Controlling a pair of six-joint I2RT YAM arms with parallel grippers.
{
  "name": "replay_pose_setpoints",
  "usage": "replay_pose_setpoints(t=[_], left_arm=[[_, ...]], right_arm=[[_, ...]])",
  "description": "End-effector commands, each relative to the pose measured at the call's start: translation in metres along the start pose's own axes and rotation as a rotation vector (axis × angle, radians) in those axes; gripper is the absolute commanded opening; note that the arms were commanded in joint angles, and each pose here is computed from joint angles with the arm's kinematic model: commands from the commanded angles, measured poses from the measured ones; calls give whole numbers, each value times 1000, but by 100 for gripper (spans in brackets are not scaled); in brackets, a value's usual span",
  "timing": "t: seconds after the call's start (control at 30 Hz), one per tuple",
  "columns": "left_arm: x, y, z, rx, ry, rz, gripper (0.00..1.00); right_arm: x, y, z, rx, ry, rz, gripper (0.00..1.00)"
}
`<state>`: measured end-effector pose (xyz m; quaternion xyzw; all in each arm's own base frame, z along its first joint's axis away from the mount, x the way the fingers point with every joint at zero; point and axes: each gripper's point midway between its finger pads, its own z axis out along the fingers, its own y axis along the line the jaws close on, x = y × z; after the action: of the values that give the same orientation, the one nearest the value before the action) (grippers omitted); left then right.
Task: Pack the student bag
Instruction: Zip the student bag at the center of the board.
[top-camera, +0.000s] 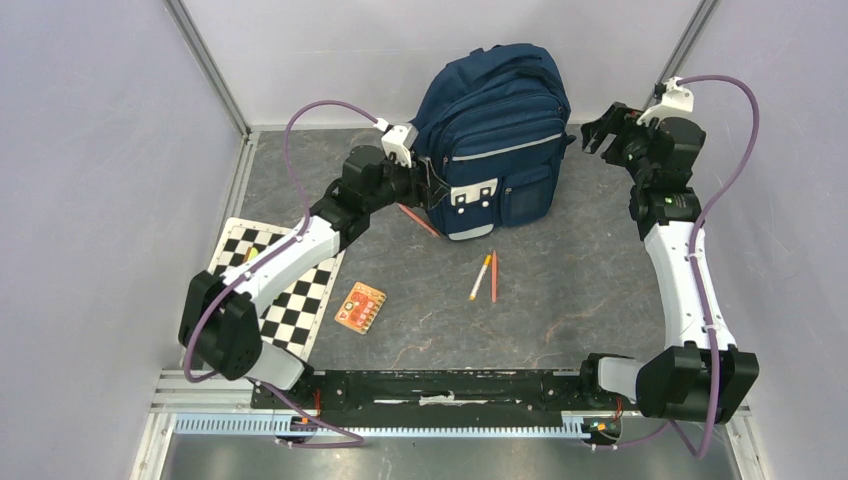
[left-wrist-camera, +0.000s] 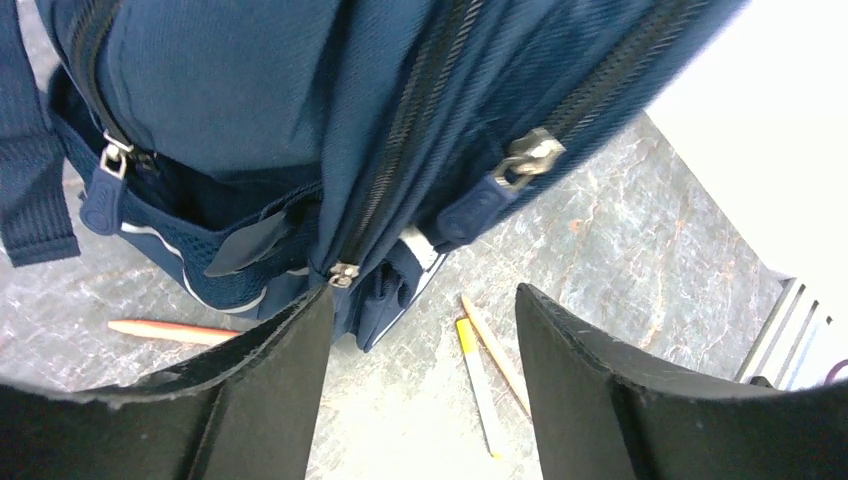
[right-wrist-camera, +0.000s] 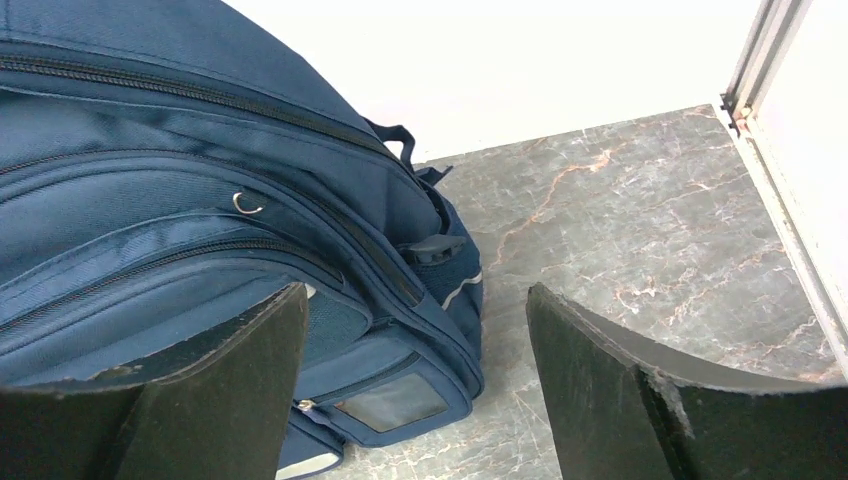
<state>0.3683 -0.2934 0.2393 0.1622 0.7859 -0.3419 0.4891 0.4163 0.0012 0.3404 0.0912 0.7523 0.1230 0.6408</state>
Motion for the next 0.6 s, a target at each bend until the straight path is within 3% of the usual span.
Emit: replay_pose_setpoints(t=[0.0, 0.23, 0.4, 0.5, 0.57], left_arm=[[-49, -19, -22, -1, -150, 131, 70], [-57, -33, -15, 65, -145, 184, 52], [-57, -37, -7, 98, -132, 192, 50], [-58, -38, -3, 106, -131, 194, 40], [-57, -38, 1, 114, -125, 190, 42]], right_arm=[[-12, 2, -5, -13, -34, 11, 84], [4, 3, -9, -34, -14, 54, 80], [7, 3, -10, -37, -8, 58, 79], [11, 4, -9, -44, 0, 67, 78], [12, 5, -9, -48, 4, 70, 78]])
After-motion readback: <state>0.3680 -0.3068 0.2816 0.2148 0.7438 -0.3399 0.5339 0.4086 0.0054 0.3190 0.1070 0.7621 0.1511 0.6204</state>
